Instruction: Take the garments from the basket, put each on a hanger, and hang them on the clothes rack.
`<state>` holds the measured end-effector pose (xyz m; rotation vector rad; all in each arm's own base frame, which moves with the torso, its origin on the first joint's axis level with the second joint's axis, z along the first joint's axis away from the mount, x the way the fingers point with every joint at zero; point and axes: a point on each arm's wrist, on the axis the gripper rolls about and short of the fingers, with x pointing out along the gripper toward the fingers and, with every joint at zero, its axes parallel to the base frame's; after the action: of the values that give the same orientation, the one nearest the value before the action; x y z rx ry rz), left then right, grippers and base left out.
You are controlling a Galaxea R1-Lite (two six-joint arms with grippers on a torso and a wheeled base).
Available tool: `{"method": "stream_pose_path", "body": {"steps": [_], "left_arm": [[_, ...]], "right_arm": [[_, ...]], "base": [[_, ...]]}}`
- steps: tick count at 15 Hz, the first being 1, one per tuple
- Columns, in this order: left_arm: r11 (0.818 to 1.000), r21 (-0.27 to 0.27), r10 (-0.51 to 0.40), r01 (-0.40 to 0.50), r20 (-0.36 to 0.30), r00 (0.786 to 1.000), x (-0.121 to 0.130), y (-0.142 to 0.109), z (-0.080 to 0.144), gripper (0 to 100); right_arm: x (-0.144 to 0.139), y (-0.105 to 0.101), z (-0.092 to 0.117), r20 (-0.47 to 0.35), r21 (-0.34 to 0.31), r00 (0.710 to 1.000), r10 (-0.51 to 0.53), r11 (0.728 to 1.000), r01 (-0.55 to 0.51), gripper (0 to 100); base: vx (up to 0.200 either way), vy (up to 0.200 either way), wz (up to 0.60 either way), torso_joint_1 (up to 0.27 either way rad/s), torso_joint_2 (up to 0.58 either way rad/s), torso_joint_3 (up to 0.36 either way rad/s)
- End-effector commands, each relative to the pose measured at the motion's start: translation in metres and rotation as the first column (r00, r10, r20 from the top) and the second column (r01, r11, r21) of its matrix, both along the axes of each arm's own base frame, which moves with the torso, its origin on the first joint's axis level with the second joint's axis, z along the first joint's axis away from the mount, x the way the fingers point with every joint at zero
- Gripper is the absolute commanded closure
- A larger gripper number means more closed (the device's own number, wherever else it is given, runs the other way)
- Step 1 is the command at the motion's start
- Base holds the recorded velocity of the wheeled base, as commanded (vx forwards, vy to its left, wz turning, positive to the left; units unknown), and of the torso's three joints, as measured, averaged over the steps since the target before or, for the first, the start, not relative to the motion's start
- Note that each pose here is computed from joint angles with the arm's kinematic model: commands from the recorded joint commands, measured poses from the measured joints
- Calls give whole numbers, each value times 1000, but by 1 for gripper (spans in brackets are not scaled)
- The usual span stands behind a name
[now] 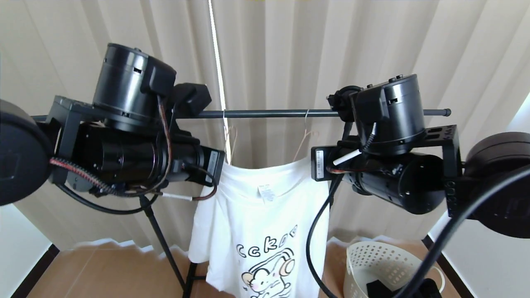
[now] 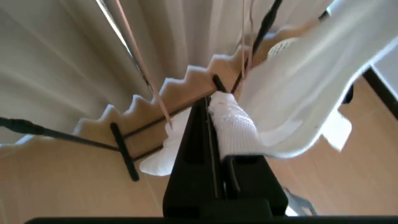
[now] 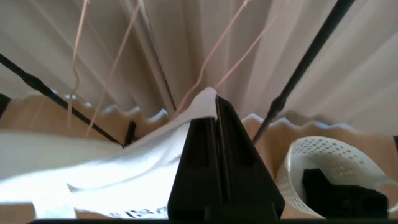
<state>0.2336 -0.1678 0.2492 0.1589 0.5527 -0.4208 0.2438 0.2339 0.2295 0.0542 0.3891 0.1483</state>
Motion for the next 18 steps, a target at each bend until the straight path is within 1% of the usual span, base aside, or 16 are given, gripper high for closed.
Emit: {"method": "stream_pose_path", "body": {"steps": [1,2,3,4,5,6,8,10,12,14,15,18], "left_arm": [[996,43,-72,73,-26,997,-34,-4,-12,100],[992,66,-101,105,-55,993,-41,-9,-22,100],[986,89,-135,142,-87,987,-49,-14,-33,100],[980,101,-161,171,-107,981,-56,-19,-40,100],[975,92,-189,201,-118,975,-62,-24,-42,100],[973,71,-211,221,-132,969,-67,-34,-44,100],[975,-1,-221,224,-149,964,-71,-54,-44,100],[977,-82,-208,198,-149,967,-66,-71,-38,100],[976,-138,-188,168,-148,971,-59,-82,-32,100],[976,-151,-177,155,-148,973,-57,-84,-30,100],[977,-149,-177,155,-151,973,-57,-84,-31,100],[984,-109,-158,140,-171,973,-58,-78,-40,100]], "right_arm": [[18,16,-18,0,18,1000,-11,1000,11,100],[22,20,-20,18,39,1000,-12,999,11,100],[24,25,-18,49,73,999,-10,997,7,100],[26,28,-18,66,99,998,-13,995,6,100],[27,32,-19,73,120,997,-10,993,1,100],[26,38,-18,83,150,997,-5,989,-8,100],[25,45,-18,85,181,996,0,983,-15,100],[24,47,-17,85,196,996,1,981,-18,100],[24,47,-17,85,196,996,3,980,-20,100],[23,46,-16,88,199,996,3,980,-20,100],[23,45,-14,90,201,996,2,979,-20,100],[25,38,-10,97,206,995,-16,978,-4,100]], "base": [[0,0,0,0,0,0],[0,0,0,0,0,0],[0,0,0,0,0,0],[0,0,0,0,0,0],[0,0,0,0,0,0],[0,0,0,0,0,0],[0,0,0,0,0,0],[0,0,0,0,0,0],[0,0,0,0,0,0],[0,0,0,0,0,0],[0,0,0,0,0,0],[0,0,0,0,0,0]]}}
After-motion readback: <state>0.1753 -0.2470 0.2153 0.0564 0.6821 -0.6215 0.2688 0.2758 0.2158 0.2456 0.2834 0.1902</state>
